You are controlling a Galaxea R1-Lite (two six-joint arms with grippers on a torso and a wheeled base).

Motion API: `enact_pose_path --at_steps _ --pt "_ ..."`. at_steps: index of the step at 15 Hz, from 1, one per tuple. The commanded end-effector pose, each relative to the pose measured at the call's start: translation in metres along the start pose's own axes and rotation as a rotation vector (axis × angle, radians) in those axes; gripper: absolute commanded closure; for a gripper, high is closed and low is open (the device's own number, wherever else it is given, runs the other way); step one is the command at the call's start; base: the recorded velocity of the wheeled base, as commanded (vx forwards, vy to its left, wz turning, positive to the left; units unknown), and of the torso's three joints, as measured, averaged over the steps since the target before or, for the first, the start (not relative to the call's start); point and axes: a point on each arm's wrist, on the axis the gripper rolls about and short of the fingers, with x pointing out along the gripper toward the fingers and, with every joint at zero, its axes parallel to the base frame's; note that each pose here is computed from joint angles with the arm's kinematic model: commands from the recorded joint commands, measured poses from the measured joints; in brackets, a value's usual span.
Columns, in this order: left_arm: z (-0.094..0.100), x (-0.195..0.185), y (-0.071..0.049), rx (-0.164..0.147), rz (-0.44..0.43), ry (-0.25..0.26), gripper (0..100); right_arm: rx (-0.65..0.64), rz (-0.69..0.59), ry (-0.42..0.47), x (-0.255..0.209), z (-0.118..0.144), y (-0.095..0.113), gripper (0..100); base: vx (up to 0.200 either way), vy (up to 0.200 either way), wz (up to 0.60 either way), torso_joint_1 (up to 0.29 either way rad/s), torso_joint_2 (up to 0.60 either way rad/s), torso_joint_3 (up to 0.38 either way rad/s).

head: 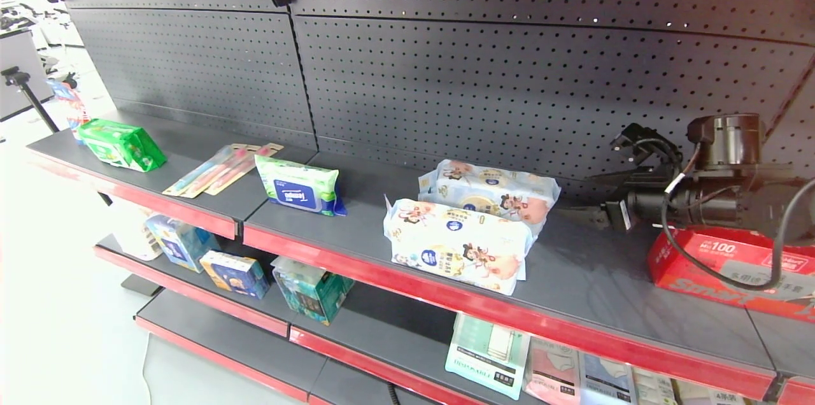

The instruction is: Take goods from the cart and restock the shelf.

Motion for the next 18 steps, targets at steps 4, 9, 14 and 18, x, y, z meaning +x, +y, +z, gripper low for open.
enact_pose_path --at_steps 4,9,14,18 --pt "0.000 0.000 0.000 0.001 0.001 0.001 0 0.040 -0.028 -0.030 -0.062 -0.001 0.035 0 0.000 0.000 0.00 0.000 0.00 0.000" --pt "0.000 0.000 0.000 0.001 0.001 0.001 0 0.170 -0.135 -0.039 -0.112 -0.016 0.066 0 0.000 0.000 0.00 0.000 0.00 0.000" --pt "0.000 0.000 0.000 0.000 0.001 0.001 0 0.259 -0.335 -0.170 -0.176 -0.023 0.106 0 0.000 0.000 0.00 0.000 0.00 0.000" --pt "0.000 0.000 0.000 0.000 0.001 0.001 0 0.301 -0.570 -0.201 -0.209 -0.067 0.147 0 0.000 0.000 0.00 0.000 0.00 0.000"
